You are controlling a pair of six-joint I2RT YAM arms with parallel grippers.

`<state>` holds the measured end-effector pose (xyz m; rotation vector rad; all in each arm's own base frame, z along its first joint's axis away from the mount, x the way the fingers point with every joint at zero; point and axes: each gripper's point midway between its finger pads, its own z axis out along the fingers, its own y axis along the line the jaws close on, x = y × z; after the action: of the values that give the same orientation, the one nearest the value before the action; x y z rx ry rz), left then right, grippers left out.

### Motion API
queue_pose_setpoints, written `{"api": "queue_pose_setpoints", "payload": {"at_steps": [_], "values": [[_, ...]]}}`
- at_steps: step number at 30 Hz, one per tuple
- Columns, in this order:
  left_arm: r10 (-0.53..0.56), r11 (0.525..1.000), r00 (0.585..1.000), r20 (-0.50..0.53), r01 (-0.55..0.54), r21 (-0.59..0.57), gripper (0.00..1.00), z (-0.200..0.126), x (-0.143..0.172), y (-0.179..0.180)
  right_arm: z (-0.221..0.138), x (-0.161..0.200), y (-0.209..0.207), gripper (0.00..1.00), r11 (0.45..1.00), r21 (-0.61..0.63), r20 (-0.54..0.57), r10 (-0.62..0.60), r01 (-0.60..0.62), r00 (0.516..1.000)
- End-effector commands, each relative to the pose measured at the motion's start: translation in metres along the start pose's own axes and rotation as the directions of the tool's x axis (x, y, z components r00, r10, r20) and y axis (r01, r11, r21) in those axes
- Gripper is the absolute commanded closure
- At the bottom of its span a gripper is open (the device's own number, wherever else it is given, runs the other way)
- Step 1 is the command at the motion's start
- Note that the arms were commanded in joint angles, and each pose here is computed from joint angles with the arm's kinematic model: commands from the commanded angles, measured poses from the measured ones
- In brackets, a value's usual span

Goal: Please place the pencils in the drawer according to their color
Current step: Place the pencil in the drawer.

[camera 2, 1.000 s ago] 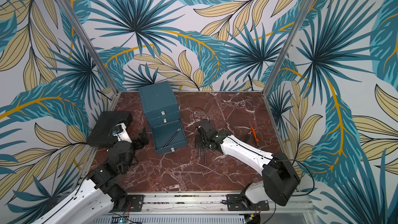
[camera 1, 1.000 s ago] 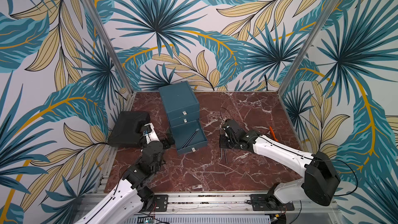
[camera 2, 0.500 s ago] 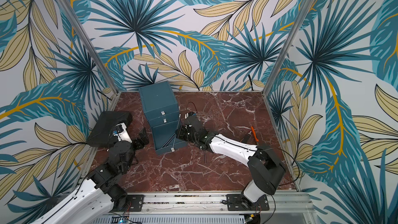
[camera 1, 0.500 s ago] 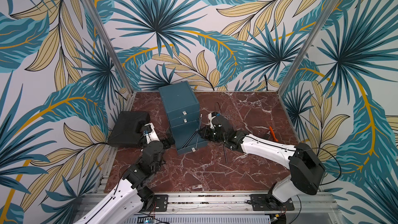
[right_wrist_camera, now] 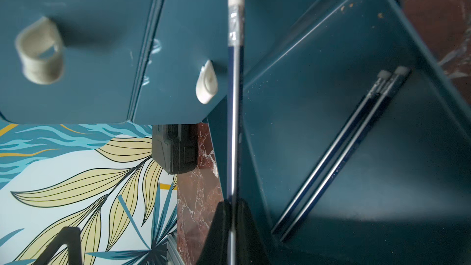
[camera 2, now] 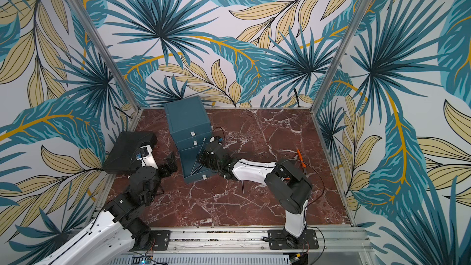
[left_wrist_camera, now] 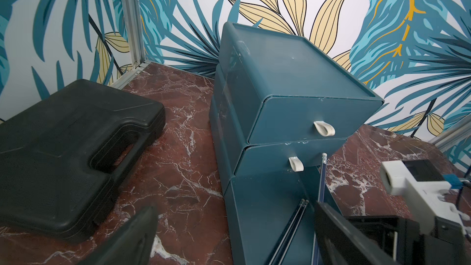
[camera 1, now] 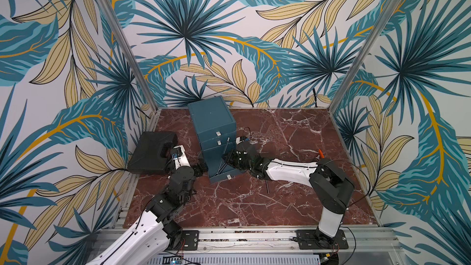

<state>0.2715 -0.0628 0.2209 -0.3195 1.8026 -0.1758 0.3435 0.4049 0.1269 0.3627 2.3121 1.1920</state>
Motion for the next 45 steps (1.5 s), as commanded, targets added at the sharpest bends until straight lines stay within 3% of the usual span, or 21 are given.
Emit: {"api": "queue_pose_setpoints", "payload": {"at_steps": [1,12,29,45], "values": [[0.024,1.000,1.000,-0.018,-0.024,0.002,0.00,0.001,0.006,0.001,0.004,-0.006,0.011,1.00,0.999,-0.036,0.043,0.028,-0.026,0.999],[0.028,1.000,0.999,-0.029,-0.028,0.012,0.00,0.003,0.009,-0.001,0.021,-0.001,-0.002,0.99,1.000,0.007,0.039,0.023,-0.023,0.999],[0.032,0.999,0.999,-0.038,-0.032,0.006,0.00,0.003,0.011,0.000,0.029,0.006,-0.007,0.74,0.999,0.037,0.000,-0.001,0.001,1.000],[0.040,0.999,0.998,-0.042,-0.040,0.001,0.00,0.003,0.011,0.001,-0.002,-0.002,-0.002,0.71,0.989,0.095,0.006,-0.117,0.115,0.993]]}}
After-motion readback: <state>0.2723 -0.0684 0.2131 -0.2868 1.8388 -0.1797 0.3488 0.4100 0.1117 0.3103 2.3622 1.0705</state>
